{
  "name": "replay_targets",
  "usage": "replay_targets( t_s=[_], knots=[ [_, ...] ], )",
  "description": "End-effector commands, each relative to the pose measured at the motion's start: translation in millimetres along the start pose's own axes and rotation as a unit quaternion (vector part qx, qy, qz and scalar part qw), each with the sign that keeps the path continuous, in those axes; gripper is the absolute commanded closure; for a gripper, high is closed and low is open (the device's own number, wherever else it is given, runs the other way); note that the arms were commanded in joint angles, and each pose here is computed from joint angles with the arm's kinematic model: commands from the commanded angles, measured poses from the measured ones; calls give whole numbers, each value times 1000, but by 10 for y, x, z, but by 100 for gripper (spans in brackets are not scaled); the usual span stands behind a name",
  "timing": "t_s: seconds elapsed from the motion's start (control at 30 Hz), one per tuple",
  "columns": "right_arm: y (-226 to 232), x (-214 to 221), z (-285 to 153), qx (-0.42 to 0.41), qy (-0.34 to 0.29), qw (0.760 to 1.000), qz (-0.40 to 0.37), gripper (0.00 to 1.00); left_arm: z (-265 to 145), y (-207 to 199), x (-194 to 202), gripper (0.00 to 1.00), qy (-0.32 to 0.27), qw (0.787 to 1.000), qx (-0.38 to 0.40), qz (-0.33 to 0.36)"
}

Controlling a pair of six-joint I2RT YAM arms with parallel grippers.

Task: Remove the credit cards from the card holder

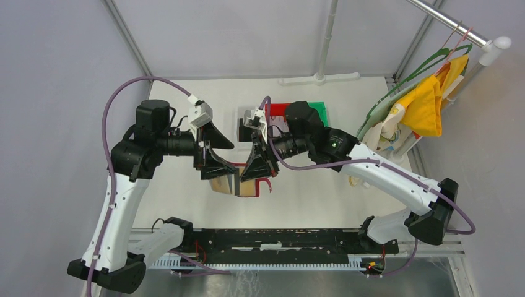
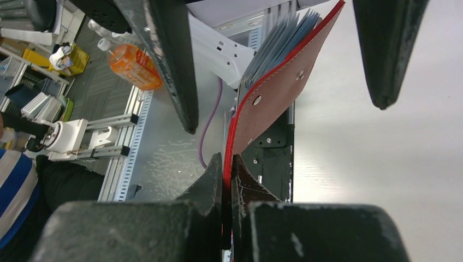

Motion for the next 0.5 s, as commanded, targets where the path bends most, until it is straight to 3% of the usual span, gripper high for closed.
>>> replay_targets(
  t_s=[0.0, 0.23, 0.47],
  knots=[
    [331, -186, -8, -76, -22, 993, -84, 100, -42, -165, 4, 0, -12, 998, 32, 55],
    [456, -243, -8, -103, -35, 987, -115, 100, -69, -330, 195, 1, -3, 998, 52, 44],
    [416, -313, 77, -107, -19, 987, -121, 100, -60, -343, 327, 23, 33, 995, 87, 26]
  ],
)
Point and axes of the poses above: each gripper's point midway between its finger pads, its own z axis out along the fingers, its own y axis along the line the jaws close on, x = y × z, the point moved 7 cm from there along -z, back along the fingers, and after that the axes turned 10 degrees about z, right-handed, at the moved point
